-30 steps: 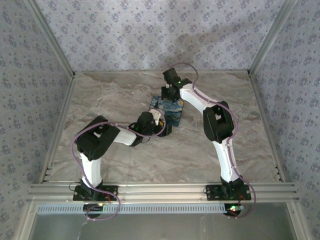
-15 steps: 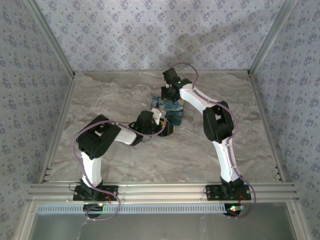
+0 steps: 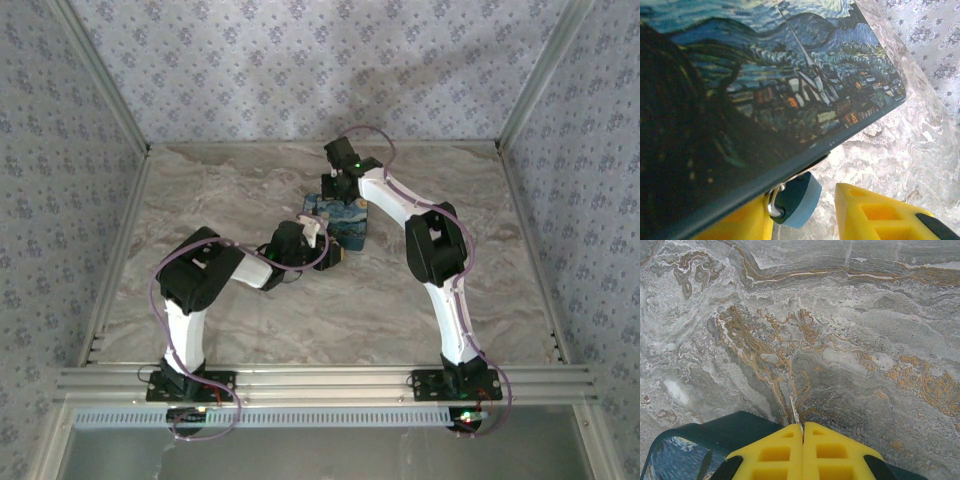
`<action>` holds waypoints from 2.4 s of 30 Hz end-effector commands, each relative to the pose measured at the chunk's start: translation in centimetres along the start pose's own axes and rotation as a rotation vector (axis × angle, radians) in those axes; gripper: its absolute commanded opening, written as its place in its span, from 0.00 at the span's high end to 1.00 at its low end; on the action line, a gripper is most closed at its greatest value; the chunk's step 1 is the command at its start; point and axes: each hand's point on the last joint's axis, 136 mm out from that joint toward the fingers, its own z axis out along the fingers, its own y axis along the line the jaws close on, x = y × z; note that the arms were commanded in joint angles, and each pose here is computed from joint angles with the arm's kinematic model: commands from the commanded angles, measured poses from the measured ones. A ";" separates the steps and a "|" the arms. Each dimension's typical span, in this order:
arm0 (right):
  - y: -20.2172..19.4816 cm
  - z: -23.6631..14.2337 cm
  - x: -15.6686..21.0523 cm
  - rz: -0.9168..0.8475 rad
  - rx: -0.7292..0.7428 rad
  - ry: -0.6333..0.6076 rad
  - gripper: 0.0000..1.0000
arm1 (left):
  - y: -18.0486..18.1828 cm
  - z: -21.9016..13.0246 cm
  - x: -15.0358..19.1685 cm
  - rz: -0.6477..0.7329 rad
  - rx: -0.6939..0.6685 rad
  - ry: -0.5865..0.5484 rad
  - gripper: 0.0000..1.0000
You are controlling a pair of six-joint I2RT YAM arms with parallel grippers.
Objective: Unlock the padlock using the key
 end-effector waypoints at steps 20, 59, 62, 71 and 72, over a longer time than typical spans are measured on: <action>0.2 2.5 7.4 -0.037 0.029 0.227 1.00 | 0.5 0.5 -1.7 -0.099 0.060 -0.067 0.71; 0.2 3.1 7.3 -0.023 0.019 0.218 1.00 | 0.4 -0.1 0.0 -0.196 0.053 -0.180 0.46; 0.1 3.2 7.3 -0.021 0.020 0.216 1.00 | 0.2 -0.2 0.1 -0.216 0.070 -0.179 0.49; 0.2 3.4 7.4 -0.018 0.021 0.215 1.00 | -0.1 -0.7 0.8 -0.213 0.080 -0.162 0.56; 0.1 3.4 7.3 -0.018 0.021 0.214 1.00 | 0.0 -0.6 0.9 -0.209 0.072 -0.158 0.55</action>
